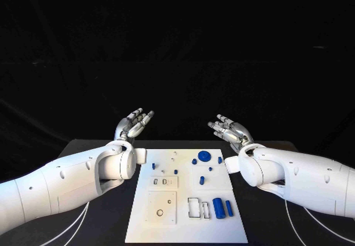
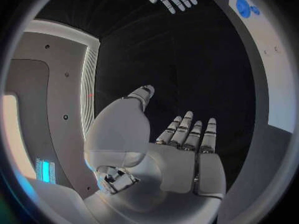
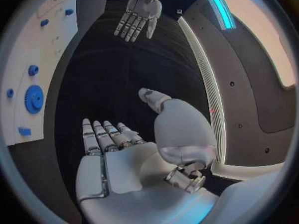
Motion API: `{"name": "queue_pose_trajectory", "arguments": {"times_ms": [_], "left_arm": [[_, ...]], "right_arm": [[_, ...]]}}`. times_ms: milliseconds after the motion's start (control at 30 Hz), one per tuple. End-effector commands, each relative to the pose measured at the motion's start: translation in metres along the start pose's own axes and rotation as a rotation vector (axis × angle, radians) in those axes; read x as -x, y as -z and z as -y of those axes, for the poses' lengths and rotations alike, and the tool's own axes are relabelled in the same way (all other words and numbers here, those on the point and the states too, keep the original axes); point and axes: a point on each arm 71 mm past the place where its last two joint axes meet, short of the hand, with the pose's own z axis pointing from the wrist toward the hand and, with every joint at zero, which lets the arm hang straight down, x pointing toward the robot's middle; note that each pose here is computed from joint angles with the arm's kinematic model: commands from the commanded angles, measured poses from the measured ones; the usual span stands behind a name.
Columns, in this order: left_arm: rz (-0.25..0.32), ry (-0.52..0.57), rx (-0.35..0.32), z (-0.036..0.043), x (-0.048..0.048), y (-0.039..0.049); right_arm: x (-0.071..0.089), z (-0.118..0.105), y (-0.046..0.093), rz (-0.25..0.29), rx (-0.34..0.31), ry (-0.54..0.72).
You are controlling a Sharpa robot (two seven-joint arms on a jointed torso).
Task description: Assemble the parts on the task board
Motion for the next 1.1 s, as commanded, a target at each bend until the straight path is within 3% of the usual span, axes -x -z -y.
{"name": "queue_pose_trajectory", "arguments": {"times_ms": [33, 167, 200, 333, 567, 867, 1100], "left_arm": [[-0.043, 0.033, -0.010, 0.0017, -0.0047, -0.0003], [-0.043, 0.033, -0.010, 0.0017, -0.0047, -0.0003], [-0.093, 0.030, -0.078, 0.0262, 0.0110, 0.0044], [-0.107, 0.030, -0.095, 0.0348, 0.0107, 0.0066], [-0.134, 0.033, -0.116, 0.0494, 0.0072, 0.0087], [-0.174, 0.045, -0.117, 0.0611, 0.0051, 0.0154], [-0.222, 0.067, -0.103, 0.0663, 0.0019, 0.0268]], "right_arm": [[-0.009, 0.000, -0.002, -0.167, -0.025, 0.018], [-0.009, 0.000, -0.004, -0.185, -0.030, 0.027], [0.014, -0.035, -0.013, -0.181, 0.199, 0.392], [0.018, -0.045, -0.016, -0.175, 0.246, 0.520], [0.025, -0.057, -0.018, -0.156, 0.282, 0.696], [0.020, -0.063, -0.020, -0.219, 0.262, 0.982], [0.007, -0.063, -0.019, -0.269, 0.246, 1.240]]}}
